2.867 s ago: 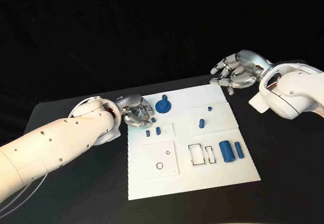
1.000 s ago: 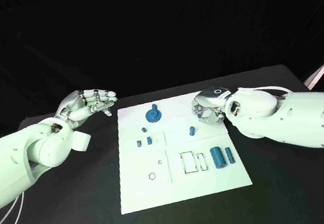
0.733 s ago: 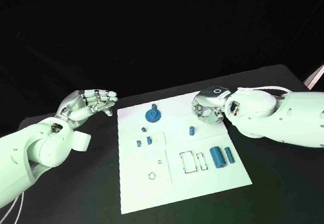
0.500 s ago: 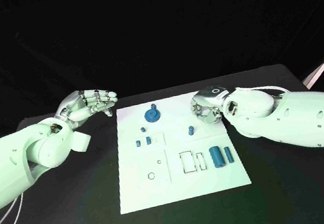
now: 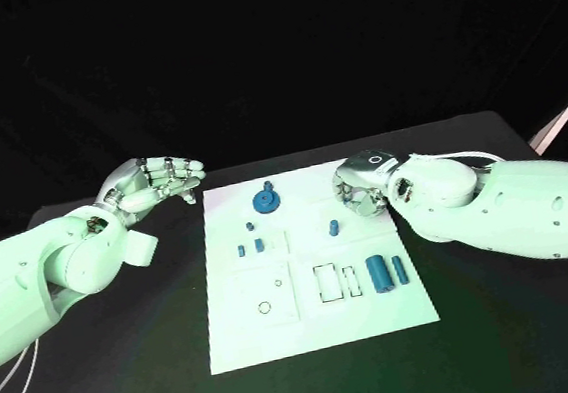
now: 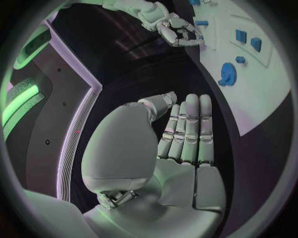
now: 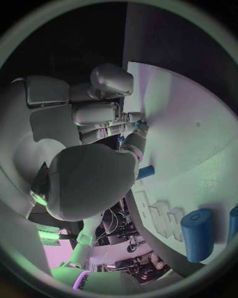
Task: Assemble the parts on the task board
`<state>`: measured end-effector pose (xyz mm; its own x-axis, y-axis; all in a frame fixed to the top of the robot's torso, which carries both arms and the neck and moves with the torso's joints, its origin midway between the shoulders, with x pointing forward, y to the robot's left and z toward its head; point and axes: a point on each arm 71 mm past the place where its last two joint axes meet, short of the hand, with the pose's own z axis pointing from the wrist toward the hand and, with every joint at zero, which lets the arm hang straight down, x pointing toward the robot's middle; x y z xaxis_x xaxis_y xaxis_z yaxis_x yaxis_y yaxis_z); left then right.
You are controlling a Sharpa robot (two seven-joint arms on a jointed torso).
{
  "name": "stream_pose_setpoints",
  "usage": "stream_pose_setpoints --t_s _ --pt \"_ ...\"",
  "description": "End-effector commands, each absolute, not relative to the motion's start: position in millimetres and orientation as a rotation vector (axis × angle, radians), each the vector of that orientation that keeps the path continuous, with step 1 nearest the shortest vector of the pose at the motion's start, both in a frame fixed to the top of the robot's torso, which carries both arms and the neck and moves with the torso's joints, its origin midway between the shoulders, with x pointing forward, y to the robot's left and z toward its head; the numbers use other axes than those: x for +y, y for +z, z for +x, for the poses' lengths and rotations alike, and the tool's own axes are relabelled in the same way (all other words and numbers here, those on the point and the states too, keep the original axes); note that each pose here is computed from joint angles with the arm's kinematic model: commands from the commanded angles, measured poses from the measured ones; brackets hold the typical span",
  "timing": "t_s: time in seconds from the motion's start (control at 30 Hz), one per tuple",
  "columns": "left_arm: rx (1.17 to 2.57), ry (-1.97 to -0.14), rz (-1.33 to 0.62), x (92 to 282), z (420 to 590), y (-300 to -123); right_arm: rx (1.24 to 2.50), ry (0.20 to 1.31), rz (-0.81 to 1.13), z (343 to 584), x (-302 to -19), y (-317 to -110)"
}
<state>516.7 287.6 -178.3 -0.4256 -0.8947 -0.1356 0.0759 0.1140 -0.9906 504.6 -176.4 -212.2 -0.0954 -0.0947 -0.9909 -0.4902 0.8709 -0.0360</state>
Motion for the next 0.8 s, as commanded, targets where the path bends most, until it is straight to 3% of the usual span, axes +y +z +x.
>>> stream_pose_setpoints --t_s 0.03,0.8 --pt "1.545 -1.450 -0.828 286.6 516.2 -177.4 1.649 0.337 -0.462 502 -178 -218" --pt "1.532 -1.452 -0.851 291.7 515.3 -176.8 1.523 0.412 -0.380 492 -185 -200"
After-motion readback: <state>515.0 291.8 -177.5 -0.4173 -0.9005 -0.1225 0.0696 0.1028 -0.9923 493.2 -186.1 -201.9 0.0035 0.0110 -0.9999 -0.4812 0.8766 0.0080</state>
